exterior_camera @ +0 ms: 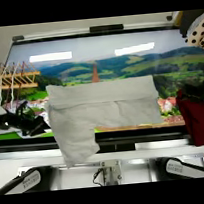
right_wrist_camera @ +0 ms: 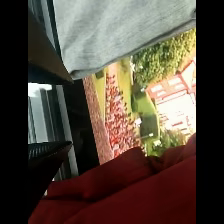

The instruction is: Fold the shirts.

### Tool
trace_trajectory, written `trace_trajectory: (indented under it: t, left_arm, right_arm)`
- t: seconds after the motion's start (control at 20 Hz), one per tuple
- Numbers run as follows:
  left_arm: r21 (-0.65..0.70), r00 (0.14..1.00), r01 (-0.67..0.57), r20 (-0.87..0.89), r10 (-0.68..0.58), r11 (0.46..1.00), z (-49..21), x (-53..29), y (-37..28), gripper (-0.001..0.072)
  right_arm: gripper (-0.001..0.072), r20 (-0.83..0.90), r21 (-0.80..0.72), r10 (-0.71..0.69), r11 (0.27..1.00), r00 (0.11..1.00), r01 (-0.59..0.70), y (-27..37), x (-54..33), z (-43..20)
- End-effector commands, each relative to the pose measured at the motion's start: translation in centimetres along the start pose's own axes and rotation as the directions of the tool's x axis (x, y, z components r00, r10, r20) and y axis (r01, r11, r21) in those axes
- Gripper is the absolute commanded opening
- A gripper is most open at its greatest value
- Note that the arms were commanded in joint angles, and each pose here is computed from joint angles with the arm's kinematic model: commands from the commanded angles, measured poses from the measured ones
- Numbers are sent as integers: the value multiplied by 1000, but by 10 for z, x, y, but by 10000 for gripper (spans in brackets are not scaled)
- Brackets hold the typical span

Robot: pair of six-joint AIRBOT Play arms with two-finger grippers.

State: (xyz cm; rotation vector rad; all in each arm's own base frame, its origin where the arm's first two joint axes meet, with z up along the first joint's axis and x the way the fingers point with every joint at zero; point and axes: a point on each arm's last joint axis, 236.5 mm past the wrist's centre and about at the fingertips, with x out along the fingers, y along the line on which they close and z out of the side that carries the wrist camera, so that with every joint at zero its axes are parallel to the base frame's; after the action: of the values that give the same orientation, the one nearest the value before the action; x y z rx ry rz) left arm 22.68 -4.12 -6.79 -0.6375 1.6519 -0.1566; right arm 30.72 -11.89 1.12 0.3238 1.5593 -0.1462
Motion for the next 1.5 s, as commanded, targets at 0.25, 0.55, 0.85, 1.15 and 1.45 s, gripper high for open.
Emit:
trace_trajectory:
  t: [0.25, 0.55, 0.85, 1.15, 1.45]
  left_arm:
    - [-61, 998, 57, 21, -56, 997, -31, 43, 8, 397]
    - [-17, 1000, 29, -8, -29, 999, -38, 63, -1, 250]
    - [-16, 999, 35, -3, -35, 999, -38, 62, -5, 34]
    - [-4, 999, 39, 3, -39, 999, -37, 58, -8, 34]
    - [-3, 999, 41, -3, -41, 999, -38, 57, -9, 34]
  right_arm:
    - [464, 37, 26, 65, 997, 997, -66, 5, -6, 3]
    - [464, -76, 37, 91, 995, 993, -88, 8, 26, -27]
    - [619, -203, 64, 234, 972, 951, -226, 38, 87, -77]
    - [553, -150, 141, 285, 954, 947, -265, 50, 128, -86]
    - [354, -121, 170, 304, 944, 945, -282, 54, 137, -85]
